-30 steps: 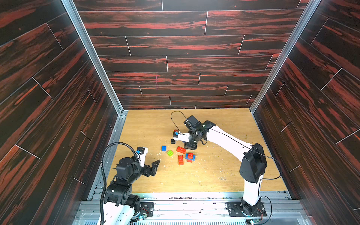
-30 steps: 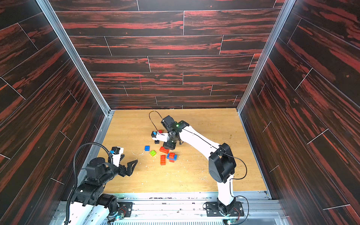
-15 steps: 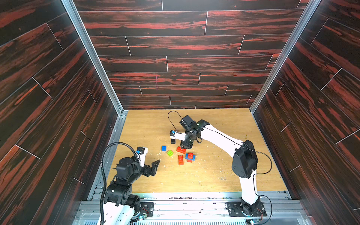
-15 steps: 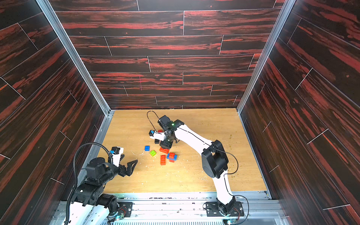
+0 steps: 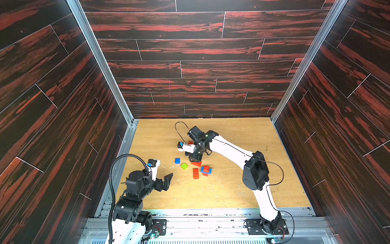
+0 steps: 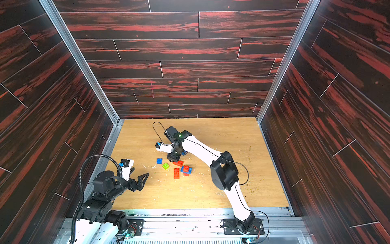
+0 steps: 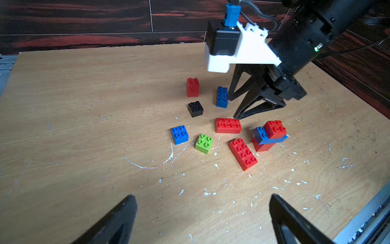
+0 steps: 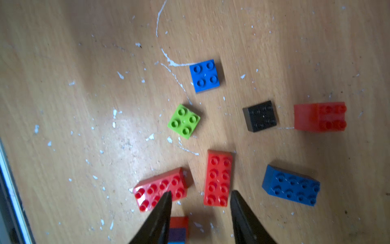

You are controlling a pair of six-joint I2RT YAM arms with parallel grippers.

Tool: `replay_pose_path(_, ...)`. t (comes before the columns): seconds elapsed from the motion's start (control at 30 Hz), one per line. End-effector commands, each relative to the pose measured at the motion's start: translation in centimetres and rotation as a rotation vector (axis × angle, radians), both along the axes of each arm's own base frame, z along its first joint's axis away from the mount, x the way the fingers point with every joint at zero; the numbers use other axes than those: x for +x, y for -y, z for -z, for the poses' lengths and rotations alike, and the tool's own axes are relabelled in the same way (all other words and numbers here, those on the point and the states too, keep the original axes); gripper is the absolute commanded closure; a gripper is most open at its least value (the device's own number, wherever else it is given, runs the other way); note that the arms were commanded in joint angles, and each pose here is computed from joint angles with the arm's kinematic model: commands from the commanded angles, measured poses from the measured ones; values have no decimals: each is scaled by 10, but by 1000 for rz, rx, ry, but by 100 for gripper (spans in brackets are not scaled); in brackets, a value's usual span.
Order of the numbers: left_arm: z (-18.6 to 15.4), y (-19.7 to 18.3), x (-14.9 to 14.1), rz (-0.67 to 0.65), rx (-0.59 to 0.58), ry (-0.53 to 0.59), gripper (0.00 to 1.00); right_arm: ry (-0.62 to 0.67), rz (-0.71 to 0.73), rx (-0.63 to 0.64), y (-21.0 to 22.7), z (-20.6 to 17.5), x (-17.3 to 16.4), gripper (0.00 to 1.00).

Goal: Assemble the letter f with lego
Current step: Pick up the lego brick from the center of the board.

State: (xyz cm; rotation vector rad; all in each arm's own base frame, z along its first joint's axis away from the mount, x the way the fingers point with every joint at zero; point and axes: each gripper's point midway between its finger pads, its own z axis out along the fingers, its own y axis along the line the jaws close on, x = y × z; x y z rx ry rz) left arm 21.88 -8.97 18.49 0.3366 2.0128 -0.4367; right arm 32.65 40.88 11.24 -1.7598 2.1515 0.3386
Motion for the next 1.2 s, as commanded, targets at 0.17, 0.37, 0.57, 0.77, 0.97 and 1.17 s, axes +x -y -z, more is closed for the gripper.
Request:
replay_pose_path(0.17,-3,1,-1,8,0,12,0,-94,49,17,-32,18,-8,52)
replay_pose_path(0.37,-2,1,-1,11,1,10,0,-126,91,13,-46,35,-11,52)
replay_pose_path(0.57,-2,3,-1,18,1,7,0,-146,128,-8,-47,50,-12,52)
replay_pose_path(0.77,-2,3,-2,23,1,11,0,-154,165,-36,-44,63,-12,52)
replay_pose_path(0.97,-2,4,-2,27,1,9,0,-164,195,-46,-42,71,-12,51)
replay_pose_path(1.17,-2,4,-2,29,1,9,0,-188,211,-54,-42,78,-15,50)
